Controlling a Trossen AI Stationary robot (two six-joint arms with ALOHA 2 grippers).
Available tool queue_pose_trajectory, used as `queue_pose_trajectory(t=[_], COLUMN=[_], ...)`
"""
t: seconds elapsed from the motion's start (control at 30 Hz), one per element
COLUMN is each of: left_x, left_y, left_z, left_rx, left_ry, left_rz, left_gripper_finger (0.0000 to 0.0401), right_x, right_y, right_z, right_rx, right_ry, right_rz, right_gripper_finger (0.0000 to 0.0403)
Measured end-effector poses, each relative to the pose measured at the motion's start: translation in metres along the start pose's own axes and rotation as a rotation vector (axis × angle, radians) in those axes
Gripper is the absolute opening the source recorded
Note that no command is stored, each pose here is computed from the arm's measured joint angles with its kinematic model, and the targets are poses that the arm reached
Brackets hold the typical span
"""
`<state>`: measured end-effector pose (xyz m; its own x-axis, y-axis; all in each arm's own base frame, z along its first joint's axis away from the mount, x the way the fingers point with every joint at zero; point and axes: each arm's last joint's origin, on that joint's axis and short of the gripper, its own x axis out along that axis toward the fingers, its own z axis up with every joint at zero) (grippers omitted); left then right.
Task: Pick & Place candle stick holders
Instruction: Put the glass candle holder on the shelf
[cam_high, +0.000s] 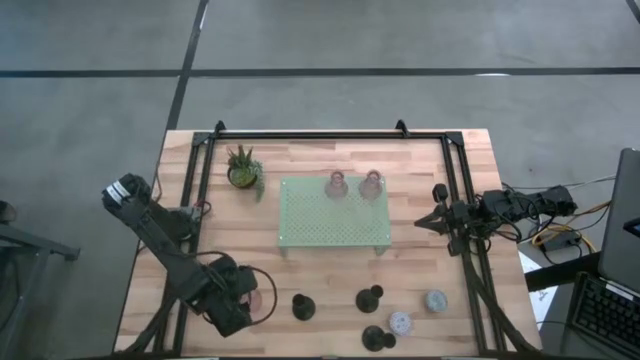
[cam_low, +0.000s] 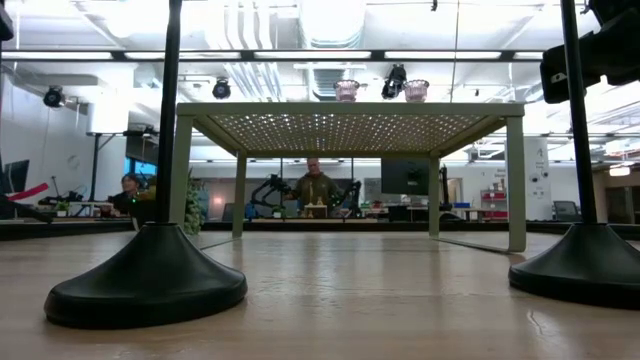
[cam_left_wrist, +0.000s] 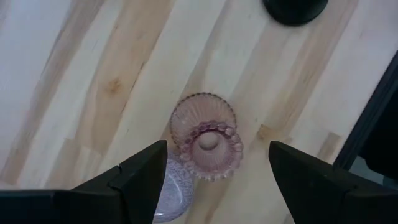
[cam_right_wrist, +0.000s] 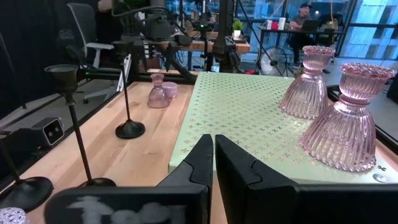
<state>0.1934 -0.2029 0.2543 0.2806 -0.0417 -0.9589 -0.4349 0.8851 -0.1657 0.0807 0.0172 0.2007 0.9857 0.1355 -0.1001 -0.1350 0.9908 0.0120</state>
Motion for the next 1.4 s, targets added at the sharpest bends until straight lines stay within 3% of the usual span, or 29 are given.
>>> queue_pose_trajectory(t=[0.23, 0.4, 0.7, 1.4], left_x=[0.008, 0.019, 0.029, 0.030], left_y=[0.004, 0.004, 0.012, 0.011], left_z=[-0.003, -0.006, -0.010, -0.008], left_rx=[-0.020, -0.031, -0.027, -0.018], left_ry=[0.013, 0.046, 0.054, 0.000], left_rz=[0.019, -0.024, 0.016, 0.009], left_gripper_finger=[0.0285, 0.0285, 0.0285, 0.0285], right_x=[0.000, 0.000, 0.000, 0.000], right_y=[0.000, 0.000, 0.000, 0.000], right_z=[0.000, 0.000, 0.000, 0.000], right_rx=[0.002, 0.002, 0.002, 0.001], right_ry=[0.000, 0.000, 0.000, 0.000], right_rz=[0.000, 0.000, 0.000, 0.000], right_gripper_finger=[0.0013, 0.0013, 0.0013, 0.0013])
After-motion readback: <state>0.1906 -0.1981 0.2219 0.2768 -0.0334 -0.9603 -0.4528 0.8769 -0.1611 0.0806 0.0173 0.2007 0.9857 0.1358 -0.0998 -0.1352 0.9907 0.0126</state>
